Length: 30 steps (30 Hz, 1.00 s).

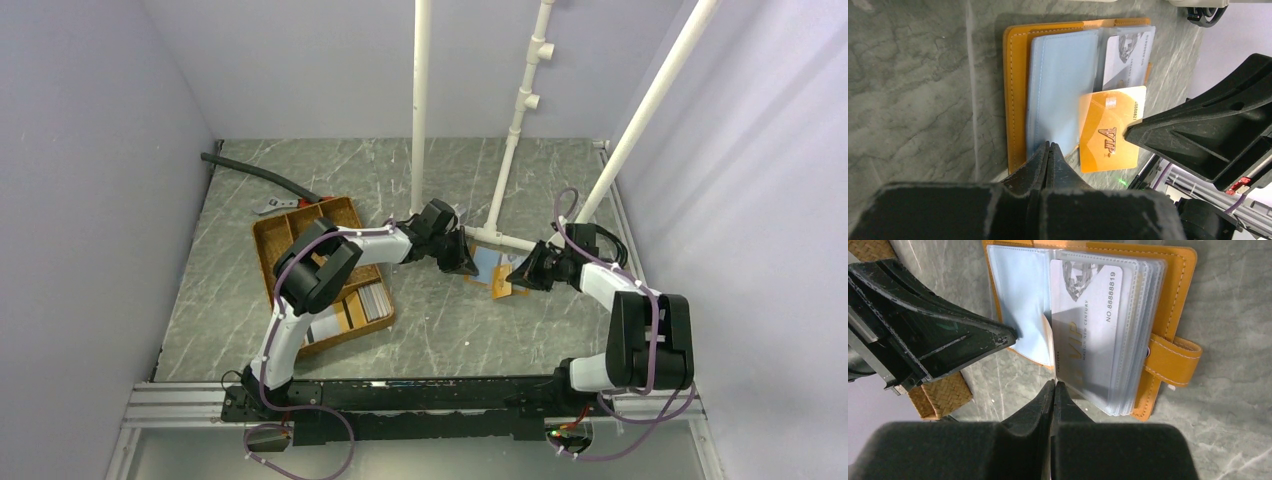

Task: Put the credit cards into the card holder
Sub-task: Insert the credit card into the card holder.

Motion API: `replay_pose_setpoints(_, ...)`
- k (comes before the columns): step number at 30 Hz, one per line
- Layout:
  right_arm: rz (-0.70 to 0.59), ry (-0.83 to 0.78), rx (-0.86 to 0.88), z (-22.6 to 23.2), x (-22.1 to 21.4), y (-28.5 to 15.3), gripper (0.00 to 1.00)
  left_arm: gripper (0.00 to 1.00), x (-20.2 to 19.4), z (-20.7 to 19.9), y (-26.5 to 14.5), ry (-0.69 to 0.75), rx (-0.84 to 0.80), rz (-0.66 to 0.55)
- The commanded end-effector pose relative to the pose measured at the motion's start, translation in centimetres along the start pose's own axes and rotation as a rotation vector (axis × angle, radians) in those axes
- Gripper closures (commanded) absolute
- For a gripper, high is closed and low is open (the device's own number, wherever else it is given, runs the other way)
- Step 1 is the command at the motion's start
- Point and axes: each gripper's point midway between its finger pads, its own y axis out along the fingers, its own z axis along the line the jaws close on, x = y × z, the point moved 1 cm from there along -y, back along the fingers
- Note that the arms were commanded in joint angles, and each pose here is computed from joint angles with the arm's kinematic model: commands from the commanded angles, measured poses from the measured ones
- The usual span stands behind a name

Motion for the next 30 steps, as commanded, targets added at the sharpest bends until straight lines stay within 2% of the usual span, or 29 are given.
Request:
replay_pose_setpoints(1,-0.064,-0.028,0.026,0.5,2.2,0.6,1.00,1.00,-1.2,4.1,0.3,-0.033,0.152,0.034)
replay_pose_setpoints(17,-0.130,-0.067,0.041,1.4,6.1,1.9,1.00,1.00,-1.6,4.9,0.6,-0.019,0.176,0.060)
replay_pose_setpoints(26,-0.123,-0.066,0.070,1.4,6.2,2.7,1.00,1.00,-1.6,4.8,0.7,-0.013,0.166,0.068)
replay_pose_setpoints(30,-0.084,-0.028,0.090,1.2,4.9,3.0,0.96,1.00,-1.4,4.7,0.6,-0.003,0.170,0.063)
